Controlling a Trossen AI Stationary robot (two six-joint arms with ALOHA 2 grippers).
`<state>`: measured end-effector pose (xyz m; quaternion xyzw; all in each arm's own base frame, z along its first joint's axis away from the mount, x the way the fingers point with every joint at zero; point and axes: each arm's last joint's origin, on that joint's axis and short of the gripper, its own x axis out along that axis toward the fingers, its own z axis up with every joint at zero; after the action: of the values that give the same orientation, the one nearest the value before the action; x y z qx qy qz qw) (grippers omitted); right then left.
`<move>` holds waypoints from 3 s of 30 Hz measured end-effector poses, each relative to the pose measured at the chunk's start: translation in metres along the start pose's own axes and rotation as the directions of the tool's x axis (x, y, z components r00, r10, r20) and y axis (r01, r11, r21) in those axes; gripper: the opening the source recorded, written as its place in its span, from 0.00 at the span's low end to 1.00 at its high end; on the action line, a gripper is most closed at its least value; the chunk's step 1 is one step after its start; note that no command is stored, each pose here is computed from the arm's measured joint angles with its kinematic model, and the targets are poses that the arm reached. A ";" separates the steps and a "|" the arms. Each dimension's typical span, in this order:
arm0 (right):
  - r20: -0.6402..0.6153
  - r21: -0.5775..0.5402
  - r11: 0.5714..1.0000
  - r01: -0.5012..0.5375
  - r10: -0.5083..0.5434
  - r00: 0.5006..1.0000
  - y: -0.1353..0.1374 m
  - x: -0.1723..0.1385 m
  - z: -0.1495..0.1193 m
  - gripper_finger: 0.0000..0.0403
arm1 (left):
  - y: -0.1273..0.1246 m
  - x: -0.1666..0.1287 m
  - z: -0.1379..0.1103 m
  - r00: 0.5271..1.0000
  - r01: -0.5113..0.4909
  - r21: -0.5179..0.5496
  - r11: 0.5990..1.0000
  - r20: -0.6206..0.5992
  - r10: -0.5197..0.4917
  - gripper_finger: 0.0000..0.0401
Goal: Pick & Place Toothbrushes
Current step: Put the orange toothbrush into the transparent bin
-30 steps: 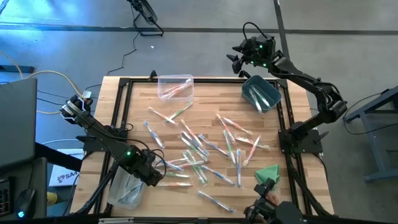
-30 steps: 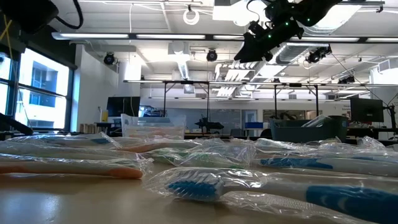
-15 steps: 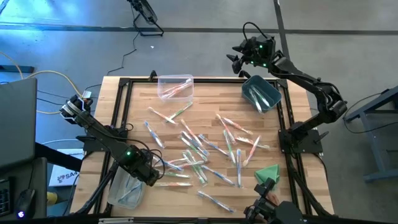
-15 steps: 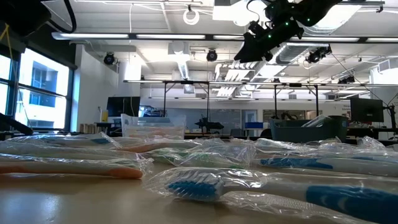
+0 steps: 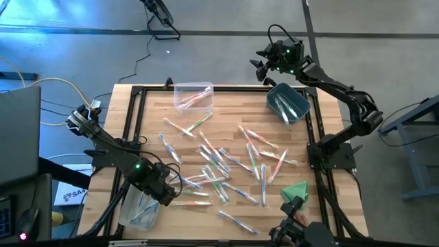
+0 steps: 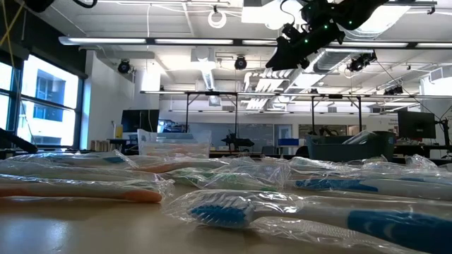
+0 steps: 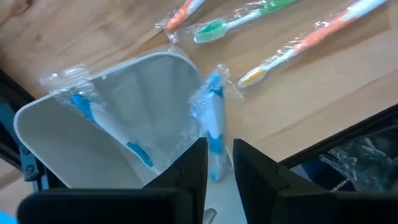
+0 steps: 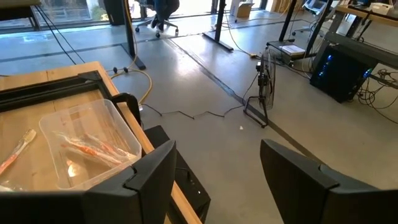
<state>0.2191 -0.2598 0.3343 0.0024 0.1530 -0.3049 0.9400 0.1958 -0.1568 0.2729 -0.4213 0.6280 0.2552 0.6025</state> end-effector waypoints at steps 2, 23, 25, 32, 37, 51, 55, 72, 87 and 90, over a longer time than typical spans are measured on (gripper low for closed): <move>0.000 -0.011 1.000 0.000 0.000 1.000 0.000 0.000 0.000 0.56 | 0.000 -0.001 0.000 1.000 -0.007 -0.002 1.000 0.001 0.007 0.18; 0.036 -0.041 0.999 0.008 -0.006 0.999 -0.001 0.000 0.004 0.56 | 0.007 -0.024 0.053 0.988 0.069 0.074 0.995 0.133 -0.079 0.09; 0.033 -0.053 0.999 0.008 -0.006 0.999 -0.001 0.000 0.003 0.56 | 0.009 -0.027 0.059 0.986 0.072 0.099 0.992 0.141 -0.086 0.05; 0.027 -0.086 0.996 0.007 -0.004 1.000 0.000 0.000 0.003 0.56 | 0.013 -0.031 0.082 0.983 0.051 0.173 0.984 0.166 -0.080 0.02; 0.024 -0.132 0.991 0.008 -0.005 1.000 -0.001 0.000 0.002 0.56 | 0.021 -0.035 0.101 0.981 0.025 0.177 0.984 0.183 -0.058 0.02; -0.024 -0.198 0.980 -0.005 0.000 1.000 0.000 0.000 -0.002 0.56 | 0.048 -0.046 0.147 0.978 -0.065 0.285 0.956 0.208 0.005 0.00; -0.034 -0.194 0.981 -0.001 -0.005 0.999 -0.002 -0.001 -0.004 0.56 | 0.059 -0.045 0.160 0.976 -0.090 0.317 0.944 0.215 0.021 0.00; -0.124 -0.163 0.985 0.053 -0.074 0.989 -0.012 -0.004 -0.013 0.56 | 0.116 -0.030 0.220 0.966 -0.105 0.446 0.889 0.258 -0.015 0.00; -0.147 -0.107 0.992 0.060 -0.075 0.986 -0.012 -0.004 -0.015 0.56 | 0.155 -0.042 0.242 0.955 -0.135 0.460 0.877 0.298 -0.009 0.00; -0.147 -0.107 0.992 0.060 -0.075 0.986 -0.012 -0.004 -0.015 0.56 | 0.155 -0.042 0.242 0.954 -0.134 0.469 0.873 0.299 -0.014 0.00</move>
<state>0.2045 -0.2658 0.3221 -0.0281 0.2389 -0.3274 0.9138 0.1941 0.1330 0.2494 -0.1947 0.5884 0.1682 0.7665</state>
